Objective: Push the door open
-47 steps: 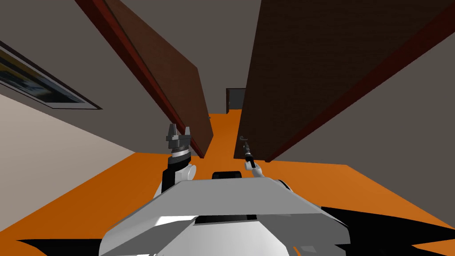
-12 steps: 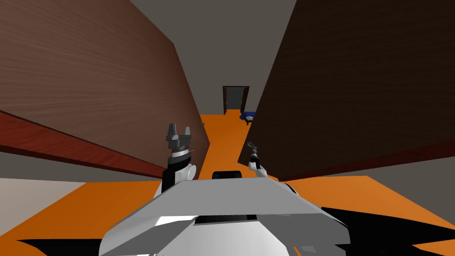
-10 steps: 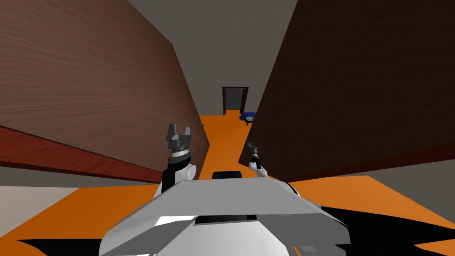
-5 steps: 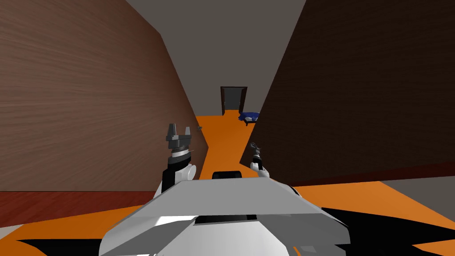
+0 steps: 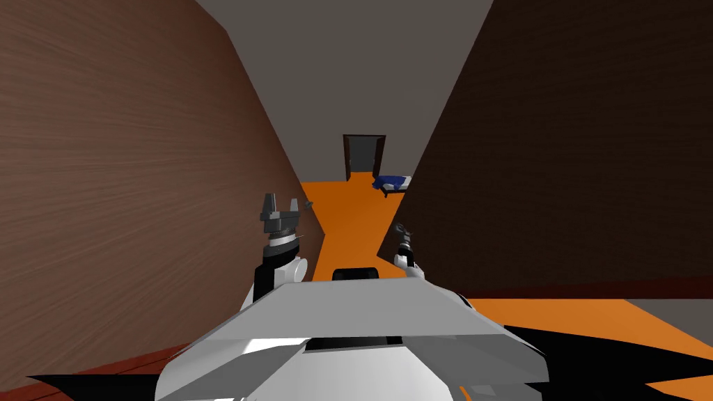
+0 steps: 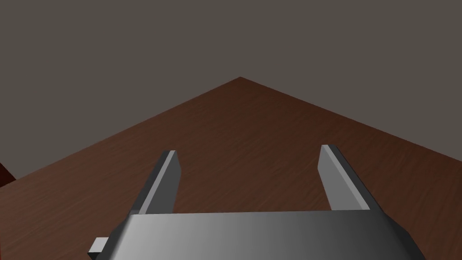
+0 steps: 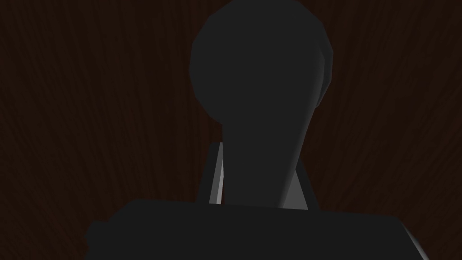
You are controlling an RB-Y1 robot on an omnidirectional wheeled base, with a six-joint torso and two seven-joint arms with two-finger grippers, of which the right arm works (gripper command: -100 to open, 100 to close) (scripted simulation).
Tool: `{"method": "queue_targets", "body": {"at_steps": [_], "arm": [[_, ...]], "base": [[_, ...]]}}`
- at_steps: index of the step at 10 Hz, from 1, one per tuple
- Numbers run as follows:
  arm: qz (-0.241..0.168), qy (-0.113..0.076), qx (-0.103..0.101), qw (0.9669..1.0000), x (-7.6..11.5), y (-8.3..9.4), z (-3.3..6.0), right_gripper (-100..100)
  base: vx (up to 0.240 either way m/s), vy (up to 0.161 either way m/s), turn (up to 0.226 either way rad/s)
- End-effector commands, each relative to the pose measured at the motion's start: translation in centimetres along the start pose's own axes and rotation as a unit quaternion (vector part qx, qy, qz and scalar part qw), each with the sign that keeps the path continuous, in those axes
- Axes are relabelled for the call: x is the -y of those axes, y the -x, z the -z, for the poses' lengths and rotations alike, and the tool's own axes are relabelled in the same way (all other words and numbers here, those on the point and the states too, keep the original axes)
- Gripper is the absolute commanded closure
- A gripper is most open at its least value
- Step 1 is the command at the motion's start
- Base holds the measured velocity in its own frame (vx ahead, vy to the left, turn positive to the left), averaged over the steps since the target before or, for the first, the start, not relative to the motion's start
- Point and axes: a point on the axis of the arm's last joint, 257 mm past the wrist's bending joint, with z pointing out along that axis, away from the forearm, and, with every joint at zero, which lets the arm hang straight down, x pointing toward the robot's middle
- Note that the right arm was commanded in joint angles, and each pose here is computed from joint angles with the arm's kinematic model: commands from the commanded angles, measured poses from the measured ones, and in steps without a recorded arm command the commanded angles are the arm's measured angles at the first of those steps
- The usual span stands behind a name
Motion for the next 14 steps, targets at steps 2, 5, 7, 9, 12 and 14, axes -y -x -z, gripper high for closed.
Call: {"method": "queue_targets", "body": {"at_steps": [2,5,7,9,12,14], "arm": [[0.0,0.003,0.016,0.9999,-0.3,1.4,-0.15,100],[0.0,0.003,0.028,0.9996,-0.2,2.5,-0.11,100],[0.0,0.003,0.039,0.9992,-0.2,3.5,-0.06,100],[0.0,0.003,0.055,0.9985,-0.2,4.8,0.04,100],[0.0,0.003,0.08,0.9968,-0.2,7.0,0.27,100],[-0.001,0.003,0.098,0.9952,-0.2,8.5,0.48,100]], "base": [[0.193,-0.007,-0.03],[0.094,-0.024,-0.007],[0.17,-0.021,-0.028],[0.199,-0.012,-0.059],[0.199,-0.029,-0.035],[0.211,-0.024,-0.056]]}}
